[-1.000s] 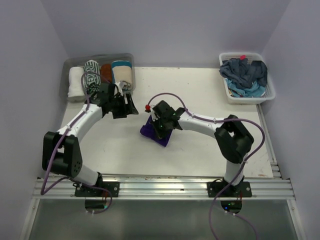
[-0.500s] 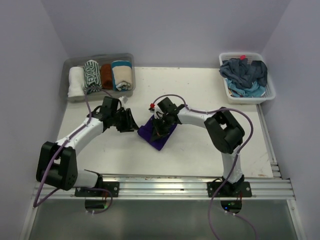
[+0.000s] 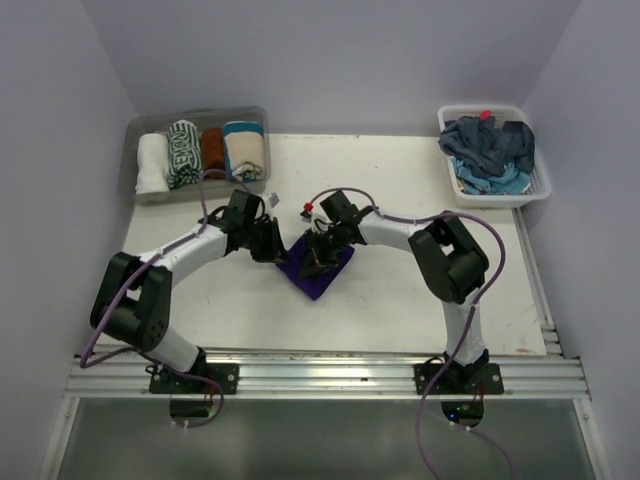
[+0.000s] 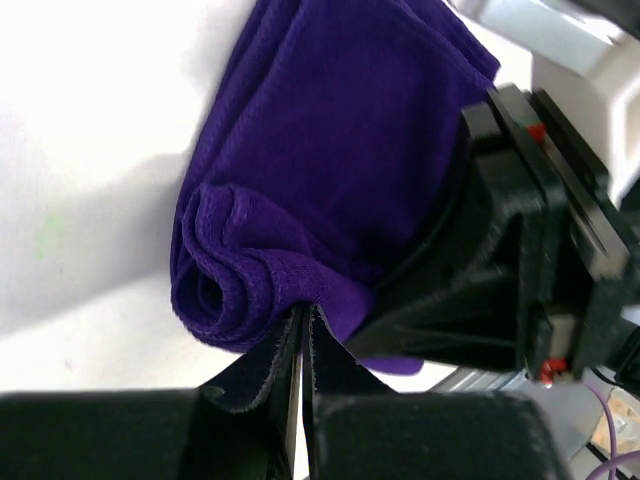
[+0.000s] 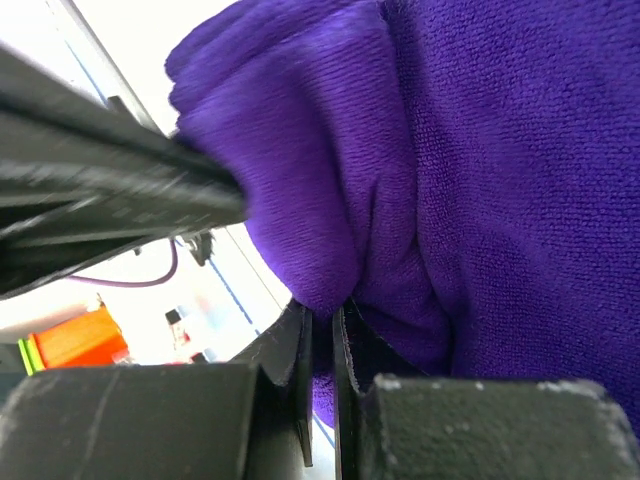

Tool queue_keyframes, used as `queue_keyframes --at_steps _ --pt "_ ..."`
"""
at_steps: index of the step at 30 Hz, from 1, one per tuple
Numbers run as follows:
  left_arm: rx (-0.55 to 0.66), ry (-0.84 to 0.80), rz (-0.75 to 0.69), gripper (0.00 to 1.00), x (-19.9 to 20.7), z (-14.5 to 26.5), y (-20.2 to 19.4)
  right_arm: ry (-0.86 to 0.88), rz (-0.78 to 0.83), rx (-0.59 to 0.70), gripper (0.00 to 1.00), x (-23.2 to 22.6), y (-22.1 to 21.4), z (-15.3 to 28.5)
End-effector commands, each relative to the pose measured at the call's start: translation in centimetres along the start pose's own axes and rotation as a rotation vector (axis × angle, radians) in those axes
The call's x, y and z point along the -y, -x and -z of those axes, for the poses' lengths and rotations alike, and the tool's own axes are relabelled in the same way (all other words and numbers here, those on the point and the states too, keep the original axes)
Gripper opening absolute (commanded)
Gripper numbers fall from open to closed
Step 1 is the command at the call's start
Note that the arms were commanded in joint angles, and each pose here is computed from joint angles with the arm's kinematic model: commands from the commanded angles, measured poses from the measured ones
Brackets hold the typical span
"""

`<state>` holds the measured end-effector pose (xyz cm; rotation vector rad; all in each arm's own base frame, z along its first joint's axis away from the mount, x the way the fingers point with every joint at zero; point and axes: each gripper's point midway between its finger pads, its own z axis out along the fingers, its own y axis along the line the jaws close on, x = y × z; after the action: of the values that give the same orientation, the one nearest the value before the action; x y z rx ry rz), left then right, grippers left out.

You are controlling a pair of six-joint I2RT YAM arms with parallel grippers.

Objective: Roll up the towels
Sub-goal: Roll the towel

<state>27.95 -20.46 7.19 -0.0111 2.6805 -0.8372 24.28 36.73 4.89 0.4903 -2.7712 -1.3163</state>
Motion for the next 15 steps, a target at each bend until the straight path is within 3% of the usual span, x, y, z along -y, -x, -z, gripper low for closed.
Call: queue_keyframes --at_steps 1,6,7,11,15 --pt "0.031 -0.036 -0.057 0.06 0.9 -1.4 2.5 0.055 -0.017 -0.015 0.0 -0.9 0.1 0.1" --pt "0.011 -0.029 -0.044 0.06 0.5 -3.1 3.1 0.009 -0.016 -0.004 0.02 -0.2 0.1 0.3" --pt "-0.012 -0.012 -0.032 0.06 -0.1 -3.8 2.8 -0.017 -0.01 0.011 0.14 0.0 0.2 0.6" --pt "-0.042 0.009 -0.017 0.06 -1.0 -4.8 2.3 -0.117 0.024 0.071 0.31 0.6 0.7 2.0" --pt "-0.05 0.034 -0.017 0.06 -1.8 -5.2 1.9 -0.234 0.079 0.158 0.38 1.2 1.3 4.2"
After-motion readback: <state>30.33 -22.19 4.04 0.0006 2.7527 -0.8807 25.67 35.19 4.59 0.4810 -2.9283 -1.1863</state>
